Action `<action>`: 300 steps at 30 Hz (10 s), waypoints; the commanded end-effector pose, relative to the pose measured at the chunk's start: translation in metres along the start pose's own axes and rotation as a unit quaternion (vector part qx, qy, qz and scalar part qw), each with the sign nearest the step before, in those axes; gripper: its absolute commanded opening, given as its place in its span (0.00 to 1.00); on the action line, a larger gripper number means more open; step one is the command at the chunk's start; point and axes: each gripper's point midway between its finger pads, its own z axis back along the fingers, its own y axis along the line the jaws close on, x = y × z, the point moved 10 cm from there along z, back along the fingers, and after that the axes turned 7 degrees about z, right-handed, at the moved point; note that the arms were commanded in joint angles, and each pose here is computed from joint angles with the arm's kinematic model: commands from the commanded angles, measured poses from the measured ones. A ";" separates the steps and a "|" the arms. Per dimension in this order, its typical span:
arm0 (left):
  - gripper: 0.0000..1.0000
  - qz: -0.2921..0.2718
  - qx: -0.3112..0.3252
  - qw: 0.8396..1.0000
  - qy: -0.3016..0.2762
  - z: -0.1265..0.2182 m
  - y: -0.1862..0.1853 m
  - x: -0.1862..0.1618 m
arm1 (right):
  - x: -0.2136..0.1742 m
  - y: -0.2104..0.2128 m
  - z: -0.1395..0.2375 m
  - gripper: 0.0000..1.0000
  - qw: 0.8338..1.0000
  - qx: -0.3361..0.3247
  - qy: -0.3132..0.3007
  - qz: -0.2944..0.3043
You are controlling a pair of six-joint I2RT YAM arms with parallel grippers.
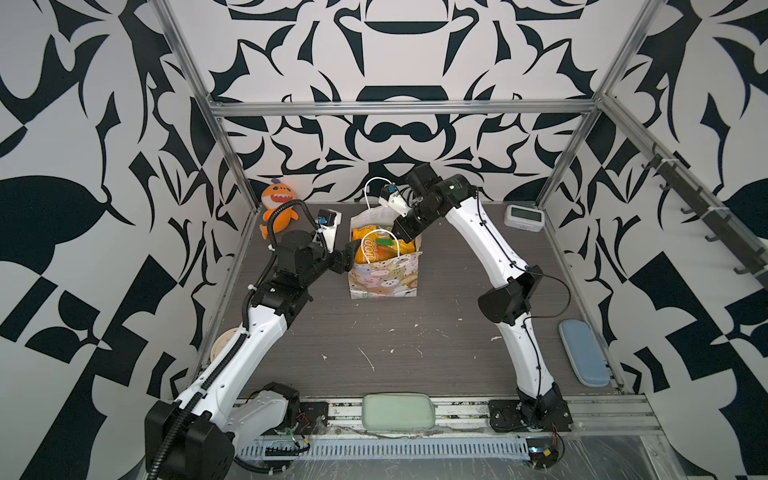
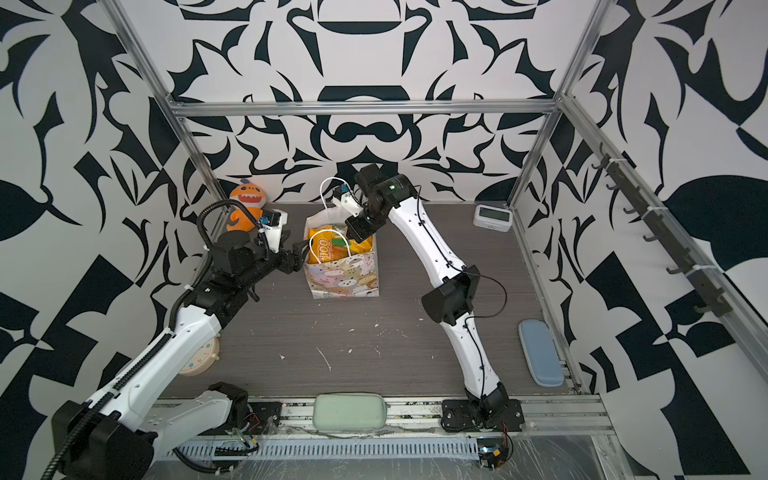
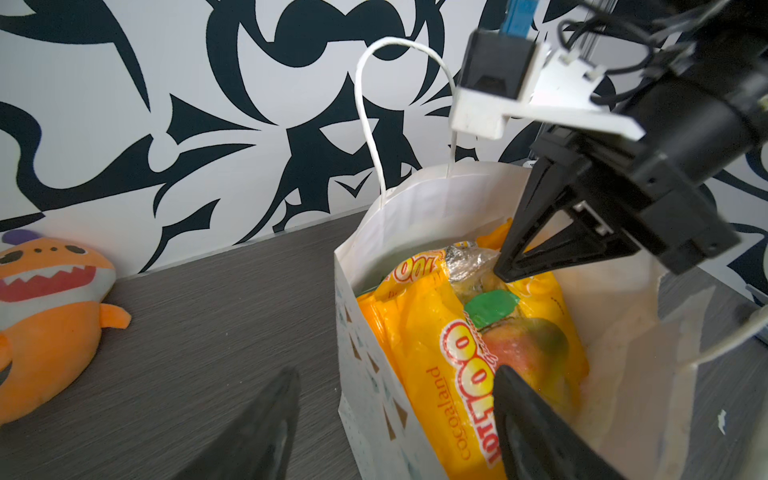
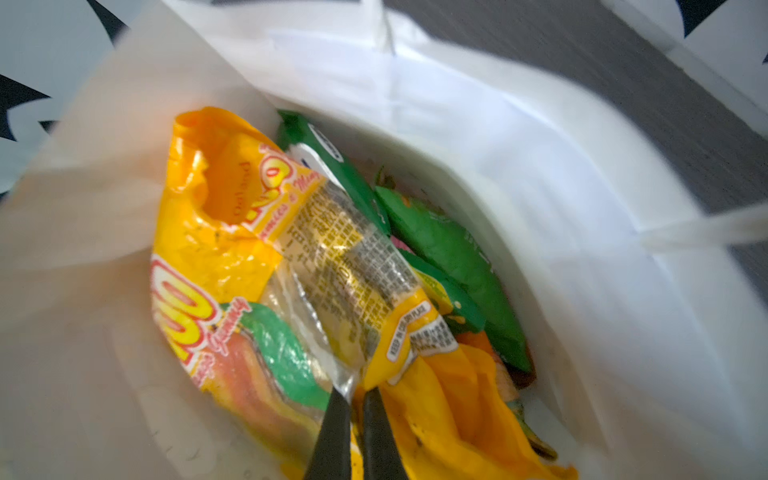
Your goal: Take the snacks out of the paper bag
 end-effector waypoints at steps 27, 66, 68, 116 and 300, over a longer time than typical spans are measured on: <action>0.75 0.001 0.057 0.998 -0.028 0.009 0.005 0.011 | 0.001 0.027 0.054 0.49 0.989 -0.131 -0.034 -0.051; 0.71 0.001 0.065 0.998 -0.020 0.023 0.004 0.009 | 0.053 0.025 -0.053 0.81 0.990 -0.074 -0.118 -0.010; 0.71 0.001 0.066 0.998 -0.019 0.024 0.004 0.009 | 0.049 0.024 -0.061 0.70 0.992 -0.073 -0.103 -0.008; 0.71 0.006 0.080 0.995 -0.054 0.027 0.005 0.018 | 0.086 0.059 0.135 0.00 0.923 -0.134 -0.353 0.075; 0.00 -0.225 -0.192 0.916 0.272 -0.138 0.020 0.055 | -0.246 0.033 -0.083 0.60 0.946 -0.104 -0.189 -0.243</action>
